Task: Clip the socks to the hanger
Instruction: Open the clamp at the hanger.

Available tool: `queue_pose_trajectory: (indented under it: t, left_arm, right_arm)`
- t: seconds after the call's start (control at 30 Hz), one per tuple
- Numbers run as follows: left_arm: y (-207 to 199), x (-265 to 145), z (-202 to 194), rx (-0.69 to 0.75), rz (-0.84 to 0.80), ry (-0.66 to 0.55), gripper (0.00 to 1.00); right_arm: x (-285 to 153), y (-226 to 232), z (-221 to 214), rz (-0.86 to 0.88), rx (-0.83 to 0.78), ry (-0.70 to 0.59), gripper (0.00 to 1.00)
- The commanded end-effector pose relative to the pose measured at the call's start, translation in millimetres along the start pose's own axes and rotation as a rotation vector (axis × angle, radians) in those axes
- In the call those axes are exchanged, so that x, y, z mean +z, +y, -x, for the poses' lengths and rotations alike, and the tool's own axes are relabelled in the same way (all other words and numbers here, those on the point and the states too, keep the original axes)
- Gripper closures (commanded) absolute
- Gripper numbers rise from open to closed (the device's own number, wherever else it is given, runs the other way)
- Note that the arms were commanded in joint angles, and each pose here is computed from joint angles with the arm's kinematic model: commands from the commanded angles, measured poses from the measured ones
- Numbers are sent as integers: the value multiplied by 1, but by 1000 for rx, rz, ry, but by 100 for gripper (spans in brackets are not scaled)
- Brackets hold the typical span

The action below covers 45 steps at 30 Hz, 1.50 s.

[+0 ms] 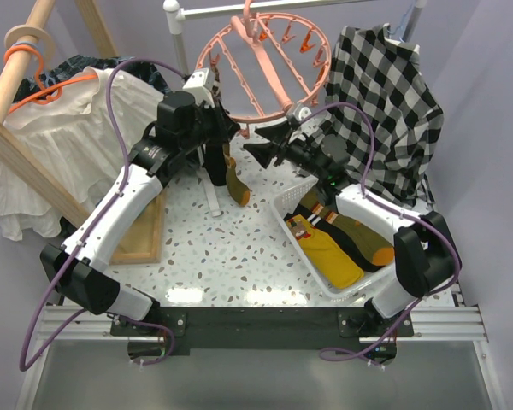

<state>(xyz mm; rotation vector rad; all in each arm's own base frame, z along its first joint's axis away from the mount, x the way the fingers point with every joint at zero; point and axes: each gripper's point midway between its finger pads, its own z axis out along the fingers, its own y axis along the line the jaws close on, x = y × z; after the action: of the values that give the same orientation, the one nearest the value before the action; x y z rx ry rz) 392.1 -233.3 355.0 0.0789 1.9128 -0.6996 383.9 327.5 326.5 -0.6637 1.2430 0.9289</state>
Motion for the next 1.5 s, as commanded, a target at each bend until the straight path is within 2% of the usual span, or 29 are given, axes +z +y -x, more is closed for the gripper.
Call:
queue_pose_trajectory:
  t: [0.0, 0.3, 0.5, 0.6, 0.83, 0.97, 1.13, 1.17, 1.2, 1.47]
  left_arm:
    - [-19, -7, 15, -29, -73, -21, 83]
    - [-31, -12, 17, -51, -121, -2, 84]
    - [-35, -13, 18, -61, -139, 1, 85]
    - [-35, -12, 19, -61, -138, 0, 85]
    - [-34, -9, 18, -63, -134, 0, 85]
    - [-30, -8, 17, -64, -119, -4, 82]
    - [-29, -11, 21, -67, -107, -24, 69]
    - [-28, -15, 25, -63, -100, -40, 66]
    - [-28, -17, 26, -59, -95, -48, 59]
    - [-36, -41, 29, 10, -107, -116, 36]
  right_arm:
    - [-3, 5, 40, -3, -68, -114, 39]
    - [1, -3, 41, -31, -92, -131, 39]
    - [5, 5, 44, 28, -100, -114, 45]
    - [5, 10, 45, 51, -100, -109, 51]
    - [0, 19, 45, 83, -87, -93, 74]
    - [-5, 22, 41, 85, -83, -81, 83]
    - [-7, 24, 40, 76, -87, -60, 93]
    - [-8, 23, 41, 71, -90, -58, 94]
    - [-8, 21, 40, 61, -98, -51, 94]
    - [-8, 19, 35, 38, -92, -26, 96]
